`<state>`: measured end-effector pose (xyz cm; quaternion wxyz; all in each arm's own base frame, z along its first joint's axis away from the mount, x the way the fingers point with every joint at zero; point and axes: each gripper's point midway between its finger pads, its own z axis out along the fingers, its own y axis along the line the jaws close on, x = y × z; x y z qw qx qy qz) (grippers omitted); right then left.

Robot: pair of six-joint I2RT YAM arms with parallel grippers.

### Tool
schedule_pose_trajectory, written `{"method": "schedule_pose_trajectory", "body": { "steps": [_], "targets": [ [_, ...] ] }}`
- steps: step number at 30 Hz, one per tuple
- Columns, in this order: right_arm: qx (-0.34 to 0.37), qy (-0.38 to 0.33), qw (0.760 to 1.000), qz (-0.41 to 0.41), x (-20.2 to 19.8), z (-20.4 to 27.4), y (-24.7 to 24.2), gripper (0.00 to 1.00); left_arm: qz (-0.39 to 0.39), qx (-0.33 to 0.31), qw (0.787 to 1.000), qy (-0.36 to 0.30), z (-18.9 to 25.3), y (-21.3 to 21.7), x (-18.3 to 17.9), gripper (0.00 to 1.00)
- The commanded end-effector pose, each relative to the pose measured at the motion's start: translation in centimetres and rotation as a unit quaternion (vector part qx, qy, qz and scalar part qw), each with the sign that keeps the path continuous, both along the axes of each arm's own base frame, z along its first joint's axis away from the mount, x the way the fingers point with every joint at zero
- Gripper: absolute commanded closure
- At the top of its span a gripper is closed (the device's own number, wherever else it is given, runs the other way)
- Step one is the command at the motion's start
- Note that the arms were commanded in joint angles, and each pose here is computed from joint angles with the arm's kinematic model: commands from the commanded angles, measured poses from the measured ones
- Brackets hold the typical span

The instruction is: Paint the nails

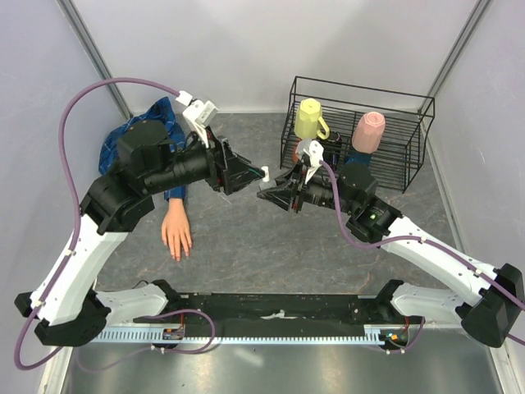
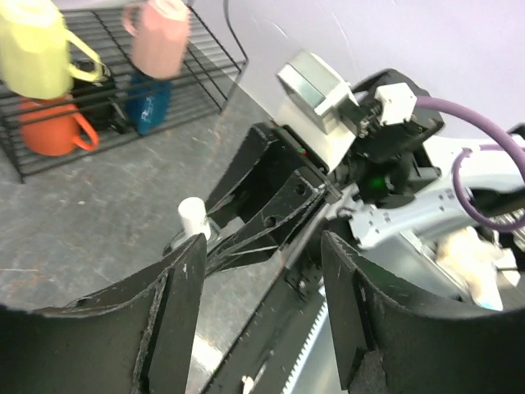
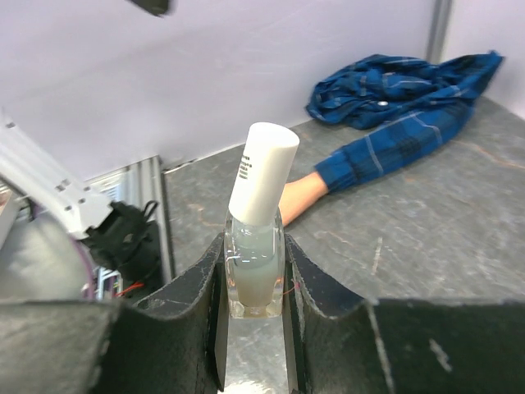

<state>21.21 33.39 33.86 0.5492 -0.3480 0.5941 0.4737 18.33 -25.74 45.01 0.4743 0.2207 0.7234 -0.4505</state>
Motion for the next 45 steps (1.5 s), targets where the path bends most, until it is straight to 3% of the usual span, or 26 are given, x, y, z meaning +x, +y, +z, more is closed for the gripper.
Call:
{"method": "schedule_pose_trajectory", "body": {
  "steps": [1,14,19,27,45],
  "targets": [
    [0.033,-0.022,0.998,0.056,-2.1,2.7,0.2,1.0,-0.041,0.045,0.998,0.022,-1.2,-0.3,-0.9,0.36],
    [0.021,-0.023,0.998,0.06,-2.1,2.7,0.2,1.0,-0.013,0.099,0.992,0.082,-2.5,-1.2,1.6,0.6],
    [0.017,-0.027,0.998,0.061,-2.1,2.7,0.2,1.0,-0.002,0.115,0.99,0.087,-3.2,-0.9,1.9,0.59],
    [0.001,-0.027,0.997,0.078,-2.4,2.0,0.5,1.0,-0.04,0.144,0.984,0.097,-4.4,-1.1,1.3,0.48],
    [-0.014,-0.032,0.995,0.091,-2.7,1.4,0.6,1.0,-0.066,0.159,0.979,0.109,-5.3,-1.1,1.1,0.56]
  ]
}}
